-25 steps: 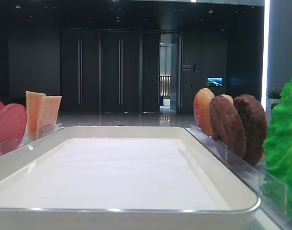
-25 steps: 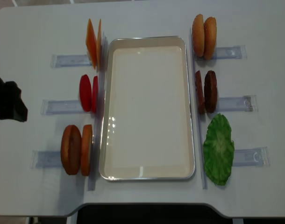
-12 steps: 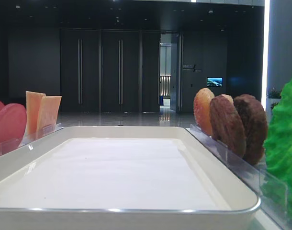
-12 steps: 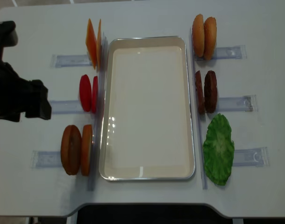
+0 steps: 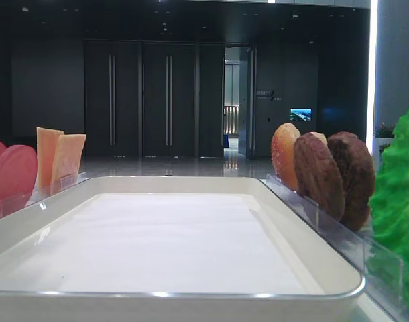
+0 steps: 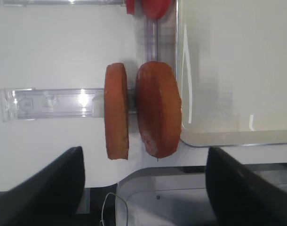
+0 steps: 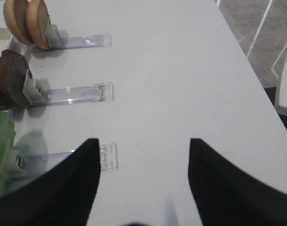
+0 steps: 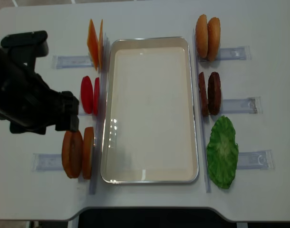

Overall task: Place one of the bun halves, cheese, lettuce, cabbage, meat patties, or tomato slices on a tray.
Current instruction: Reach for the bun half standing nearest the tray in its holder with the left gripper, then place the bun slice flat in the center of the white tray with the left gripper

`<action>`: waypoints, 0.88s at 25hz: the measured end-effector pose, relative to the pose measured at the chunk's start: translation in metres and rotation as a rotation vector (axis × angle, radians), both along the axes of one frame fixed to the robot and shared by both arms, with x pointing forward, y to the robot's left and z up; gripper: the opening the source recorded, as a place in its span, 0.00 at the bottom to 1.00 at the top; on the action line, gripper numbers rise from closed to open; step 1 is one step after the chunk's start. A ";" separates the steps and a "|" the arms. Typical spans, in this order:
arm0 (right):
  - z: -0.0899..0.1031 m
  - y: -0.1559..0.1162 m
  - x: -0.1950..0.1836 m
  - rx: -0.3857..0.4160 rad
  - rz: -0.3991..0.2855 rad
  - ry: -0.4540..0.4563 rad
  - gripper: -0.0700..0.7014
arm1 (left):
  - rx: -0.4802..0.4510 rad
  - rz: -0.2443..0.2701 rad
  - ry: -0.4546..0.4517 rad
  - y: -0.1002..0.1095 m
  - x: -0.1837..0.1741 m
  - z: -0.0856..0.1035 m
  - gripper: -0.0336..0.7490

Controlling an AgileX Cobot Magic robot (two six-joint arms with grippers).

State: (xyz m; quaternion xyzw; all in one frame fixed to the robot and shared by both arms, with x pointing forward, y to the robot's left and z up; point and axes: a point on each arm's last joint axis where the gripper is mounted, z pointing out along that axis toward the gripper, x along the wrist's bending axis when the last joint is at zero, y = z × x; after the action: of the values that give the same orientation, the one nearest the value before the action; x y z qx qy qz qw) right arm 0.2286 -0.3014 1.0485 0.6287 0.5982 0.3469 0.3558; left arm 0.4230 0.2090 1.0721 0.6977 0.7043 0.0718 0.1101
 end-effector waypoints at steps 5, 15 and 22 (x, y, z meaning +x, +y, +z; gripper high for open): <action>0.000 0.000 0.000 0.000 0.000 0.000 0.61 | 0.025 -0.016 0.044 -0.019 0.004 -0.014 0.82; 0.000 0.000 0.000 0.000 0.000 0.000 0.61 | 0.062 -0.027 0.100 -0.033 0.015 -0.037 0.82; 0.000 0.000 0.000 0.000 0.000 0.000 0.61 | 0.079 -0.029 0.129 -0.033 0.015 -0.054 0.82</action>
State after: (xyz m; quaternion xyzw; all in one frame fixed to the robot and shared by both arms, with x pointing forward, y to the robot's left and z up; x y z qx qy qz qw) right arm 0.2286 -0.3014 1.0485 0.6287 0.5982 0.3469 0.3558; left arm 0.4376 0.1764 1.0186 0.7148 0.6963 0.0527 0.0382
